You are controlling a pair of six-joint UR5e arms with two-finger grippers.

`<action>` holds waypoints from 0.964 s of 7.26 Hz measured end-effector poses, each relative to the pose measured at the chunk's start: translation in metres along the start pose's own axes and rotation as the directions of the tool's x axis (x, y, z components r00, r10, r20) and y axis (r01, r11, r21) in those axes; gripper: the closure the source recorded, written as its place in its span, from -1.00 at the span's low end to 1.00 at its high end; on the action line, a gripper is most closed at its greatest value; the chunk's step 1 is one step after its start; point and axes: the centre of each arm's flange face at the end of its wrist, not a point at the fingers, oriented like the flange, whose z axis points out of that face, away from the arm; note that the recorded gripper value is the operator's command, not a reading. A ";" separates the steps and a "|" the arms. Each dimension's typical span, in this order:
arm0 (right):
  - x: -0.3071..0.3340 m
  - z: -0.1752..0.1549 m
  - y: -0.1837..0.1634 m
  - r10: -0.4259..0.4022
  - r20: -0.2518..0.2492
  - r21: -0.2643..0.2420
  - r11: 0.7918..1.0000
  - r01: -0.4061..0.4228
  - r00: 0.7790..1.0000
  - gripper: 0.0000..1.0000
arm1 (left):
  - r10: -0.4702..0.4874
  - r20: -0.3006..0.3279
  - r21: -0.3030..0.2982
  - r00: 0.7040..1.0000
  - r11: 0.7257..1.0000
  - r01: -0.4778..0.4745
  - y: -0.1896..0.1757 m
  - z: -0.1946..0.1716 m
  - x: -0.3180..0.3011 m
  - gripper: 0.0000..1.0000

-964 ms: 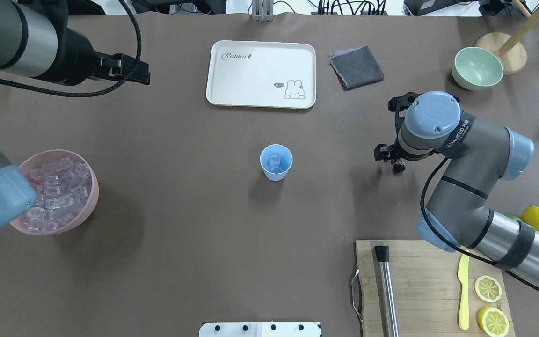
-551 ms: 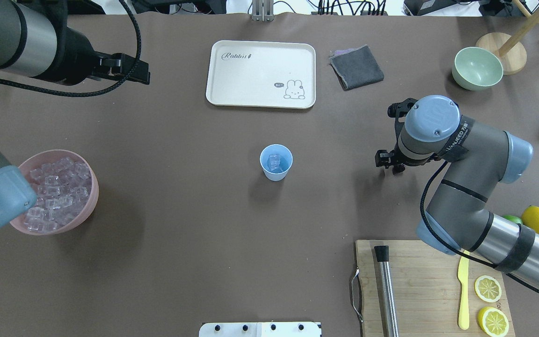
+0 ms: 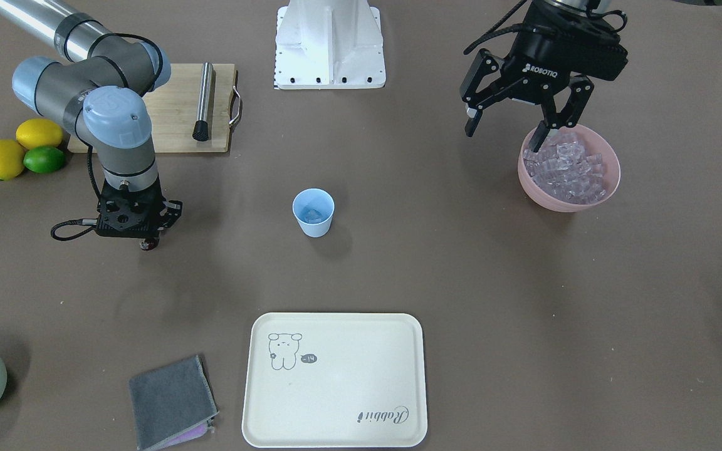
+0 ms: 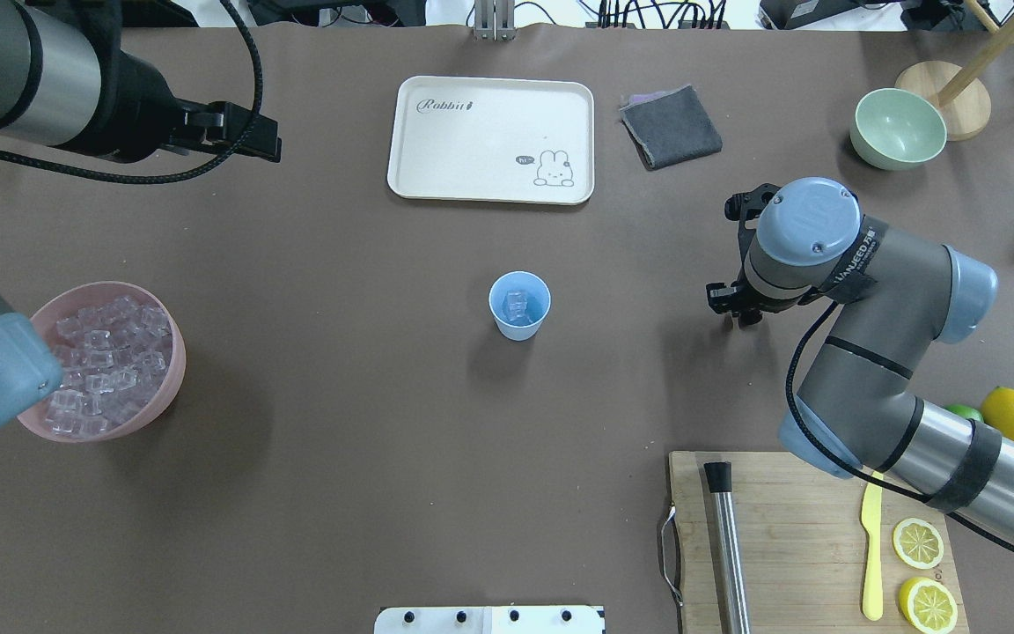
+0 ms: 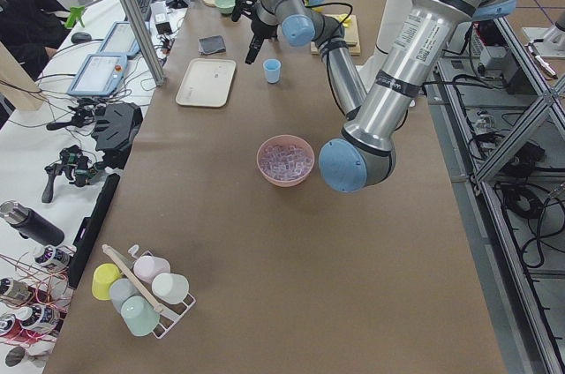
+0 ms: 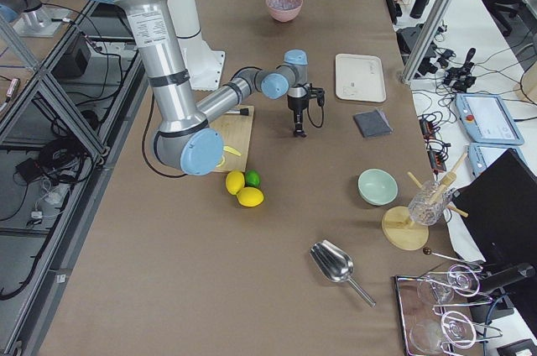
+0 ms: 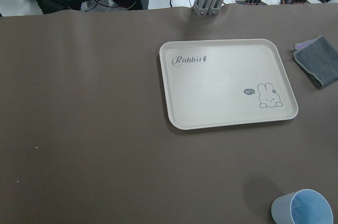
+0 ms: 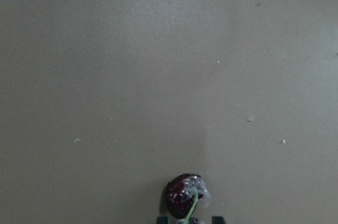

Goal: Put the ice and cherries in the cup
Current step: 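Lower the right gripper and grasp the dark cherry by its stem, then carry the cherry with the right gripper over the light-blue cup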

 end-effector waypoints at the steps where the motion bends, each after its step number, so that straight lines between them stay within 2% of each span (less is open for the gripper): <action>1: 0.000 0.002 -0.001 0.000 -0.002 -0.001 1.000 0.000 1.000 0.31 | 0.000 0.000 0.000 1.000 1.000 0.000 0.000 0.000 0.000 -0.95; 2: 0.001 0.004 -0.001 0.001 -0.004 -0.002 1.000 -0.001 1.000 0.85 | 0.000 0.000 0.000 1.000 1.000 0.000 0.000 0.000 0.000 -0.95; 3: 0.001 0.004 -0.002 0.002 -0.004 -0.002 1.000 -0.002 1.000 1.00 | 0.000 -0.001 0.000 1.000 1.000 0.000 0.000 0.000 0.000 -0.95; 7: 0.010 -0.013 -0.016 0.024 0.033 -0.006 1.000 -0.024 0.999 1.00 | -0.005 0.014 -0.012 1.000 1.000 0.006 -0.001 0.000 0.001 -0.95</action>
